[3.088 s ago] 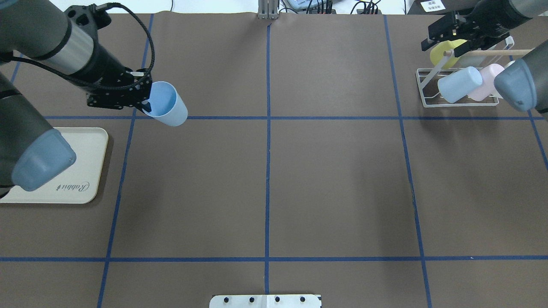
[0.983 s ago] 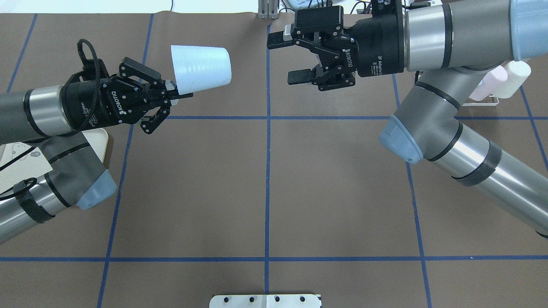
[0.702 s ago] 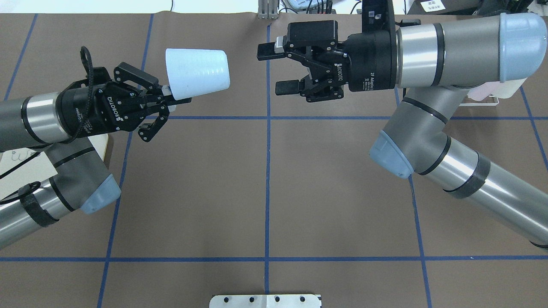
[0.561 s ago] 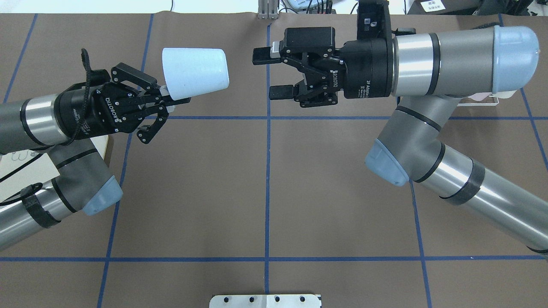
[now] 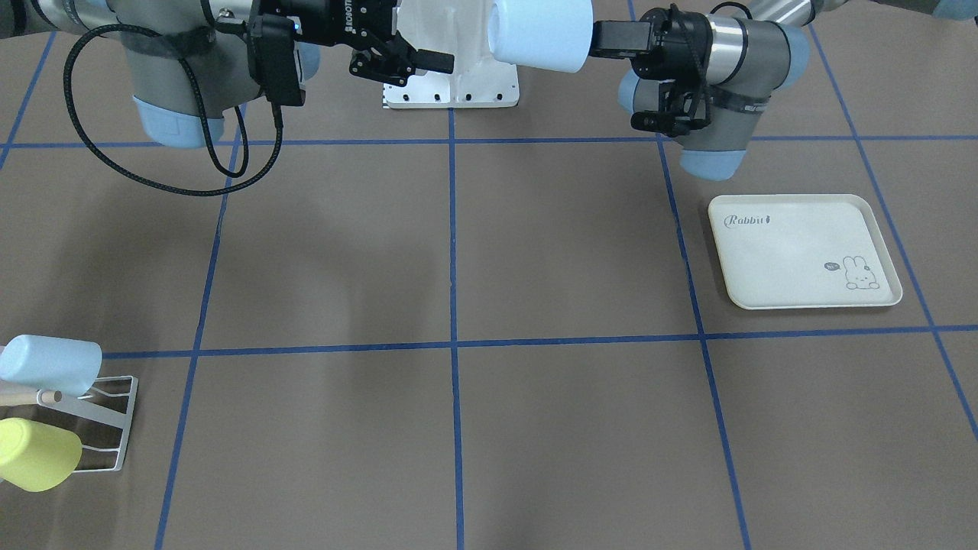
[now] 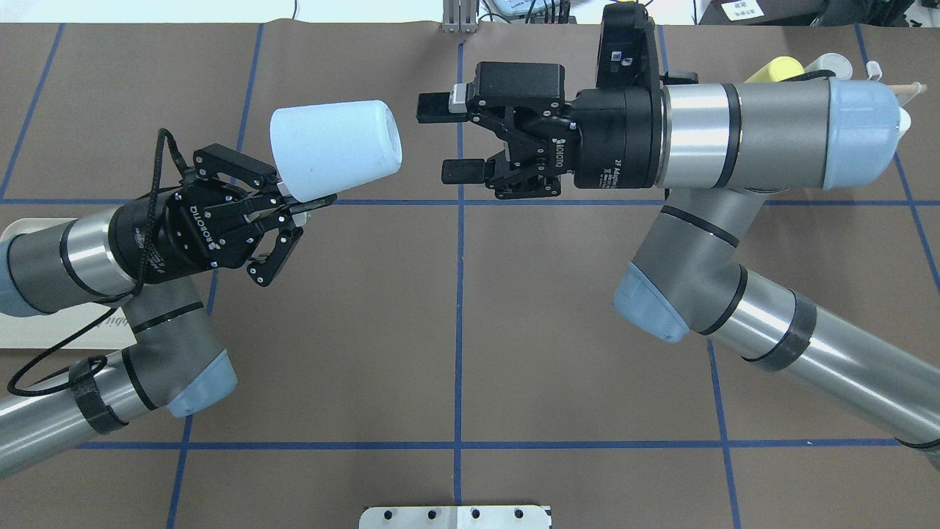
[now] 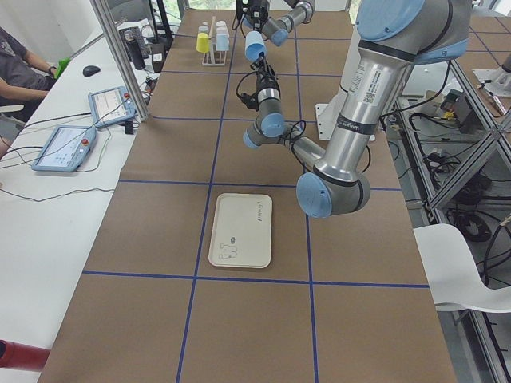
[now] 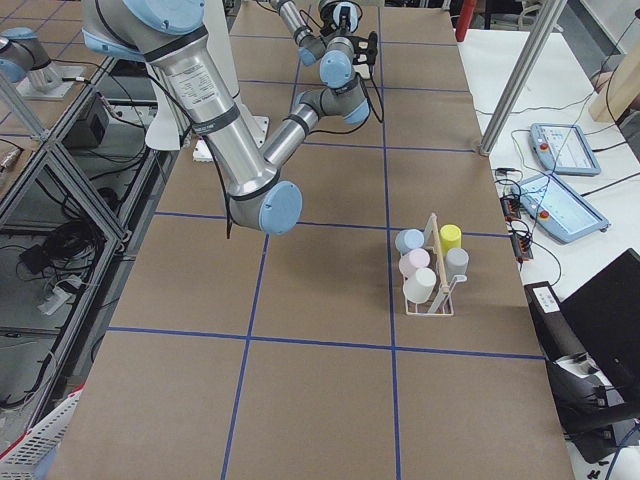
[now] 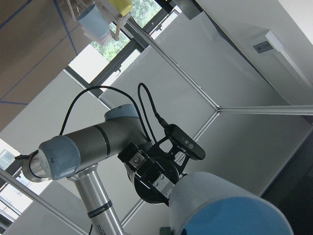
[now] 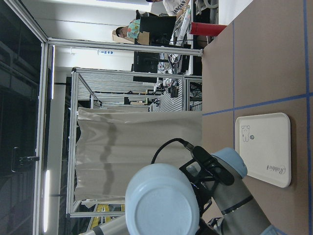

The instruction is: Transfer IKEA cup to right arm and place on rack

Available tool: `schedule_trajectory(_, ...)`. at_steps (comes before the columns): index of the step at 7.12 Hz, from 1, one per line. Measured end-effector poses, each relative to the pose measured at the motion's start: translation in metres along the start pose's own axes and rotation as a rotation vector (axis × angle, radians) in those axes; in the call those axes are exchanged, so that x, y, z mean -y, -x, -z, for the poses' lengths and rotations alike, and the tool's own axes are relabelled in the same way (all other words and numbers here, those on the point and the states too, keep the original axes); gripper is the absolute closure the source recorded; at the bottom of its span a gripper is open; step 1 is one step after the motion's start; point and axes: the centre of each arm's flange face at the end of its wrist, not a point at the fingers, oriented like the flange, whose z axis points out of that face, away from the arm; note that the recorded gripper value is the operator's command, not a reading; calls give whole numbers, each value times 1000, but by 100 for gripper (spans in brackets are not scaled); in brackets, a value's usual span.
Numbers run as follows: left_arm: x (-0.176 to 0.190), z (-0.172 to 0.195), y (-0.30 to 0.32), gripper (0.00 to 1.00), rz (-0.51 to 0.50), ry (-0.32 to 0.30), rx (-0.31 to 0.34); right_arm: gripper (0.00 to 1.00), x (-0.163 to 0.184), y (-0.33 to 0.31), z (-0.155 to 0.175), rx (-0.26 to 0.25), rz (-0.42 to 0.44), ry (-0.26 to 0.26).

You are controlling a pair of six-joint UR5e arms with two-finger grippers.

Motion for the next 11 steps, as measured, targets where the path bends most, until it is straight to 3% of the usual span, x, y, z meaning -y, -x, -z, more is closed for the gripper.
schedule_trajectory(3,-1,-7,13,100,25,11,-12,2,-7,-1,-6,30,-24,-10)
schedule_trajectory(8,4,-17,17,100,22,6,-9,2,-11,-6,-11,27,-38,-4)
schedule_trajectory(9,4,-21,18,100,23,8,-8,5,-12,-7,-11,26,-40,-2)
schedule_trajectory(11,6,-28,19,100,24,10,-8,27,-13,-8,-12,25,-43,2)
